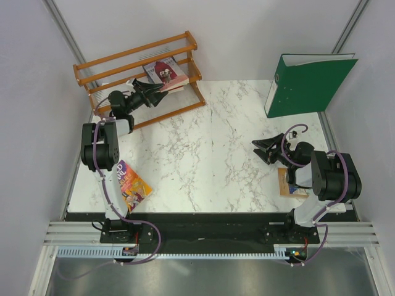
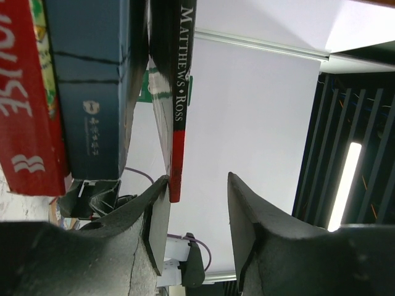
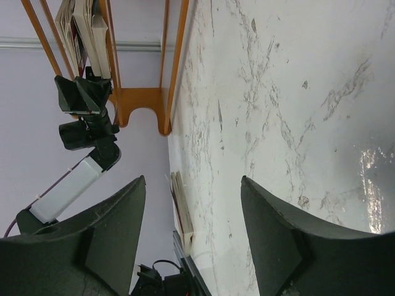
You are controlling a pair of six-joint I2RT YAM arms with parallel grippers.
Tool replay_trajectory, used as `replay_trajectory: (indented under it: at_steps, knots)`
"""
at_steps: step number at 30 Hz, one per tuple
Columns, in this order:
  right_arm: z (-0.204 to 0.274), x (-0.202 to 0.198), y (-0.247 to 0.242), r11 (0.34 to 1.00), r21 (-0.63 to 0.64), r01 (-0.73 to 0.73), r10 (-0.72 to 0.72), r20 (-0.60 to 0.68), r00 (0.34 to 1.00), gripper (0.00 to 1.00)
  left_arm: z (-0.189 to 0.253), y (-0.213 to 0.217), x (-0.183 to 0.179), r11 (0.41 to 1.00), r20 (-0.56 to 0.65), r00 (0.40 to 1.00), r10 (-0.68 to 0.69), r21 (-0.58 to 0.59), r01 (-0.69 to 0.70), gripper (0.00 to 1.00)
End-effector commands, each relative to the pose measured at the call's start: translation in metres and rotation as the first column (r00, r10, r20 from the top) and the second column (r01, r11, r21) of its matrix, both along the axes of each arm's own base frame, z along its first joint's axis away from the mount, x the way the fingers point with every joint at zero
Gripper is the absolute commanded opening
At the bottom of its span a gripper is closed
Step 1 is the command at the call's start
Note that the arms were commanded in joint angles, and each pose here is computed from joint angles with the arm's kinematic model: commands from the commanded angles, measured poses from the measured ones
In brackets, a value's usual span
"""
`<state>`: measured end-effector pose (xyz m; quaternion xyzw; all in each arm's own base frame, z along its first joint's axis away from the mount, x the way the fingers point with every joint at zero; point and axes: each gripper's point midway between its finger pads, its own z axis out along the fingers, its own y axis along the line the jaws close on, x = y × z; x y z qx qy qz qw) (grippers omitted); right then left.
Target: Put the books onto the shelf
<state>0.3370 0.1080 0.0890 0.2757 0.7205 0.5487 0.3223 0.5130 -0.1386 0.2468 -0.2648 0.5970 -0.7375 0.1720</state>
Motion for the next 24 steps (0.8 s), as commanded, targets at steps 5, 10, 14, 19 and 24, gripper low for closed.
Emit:
replay_trajectory:
  at_steps: [5,10,14,19,24]
  knots:
    - [0.005,-0.001,0.002,1.000,-0.001,-0.016,0.016,0.041,0.999,0.70,0.039,0.008,-0.011,0.959,-0.285,0.955,-0.084,-0.283,0.000,0.49]
    - [0.005,0.000,0.002,1.000,0.000,-0.014,0.014,0.041,0.999,0.70,0.032,0.007,-0.017,0.963,-0.310,0.948,-0.077,-0.269,-0.010,0.51]
    - [0.006,-0.001,0.003,1.000,0.004,-0.018,0.017,0.045,0.999,0.70,0.016,0.006,-0.022,0.964,-0.347,0.935,-0.073,-0.265,-0.023,0.53]
    - [0.006,-0.001,0.003,1.000,0.008,-0.018,0.018,0.046,0.999,0.71,0.009,0.003,-0.025,0.970,-0.344,0.935,-0.088,-0.242,0.002,0.53]
    - [0.006,-0.001,0.003,1.000,0.013,-0.017,0.017,0.045,0.999,0.71,0.005,-0.003,-0.030,0.985,-0.324,0.941,-0.100,-0.169,0.047,0.52]
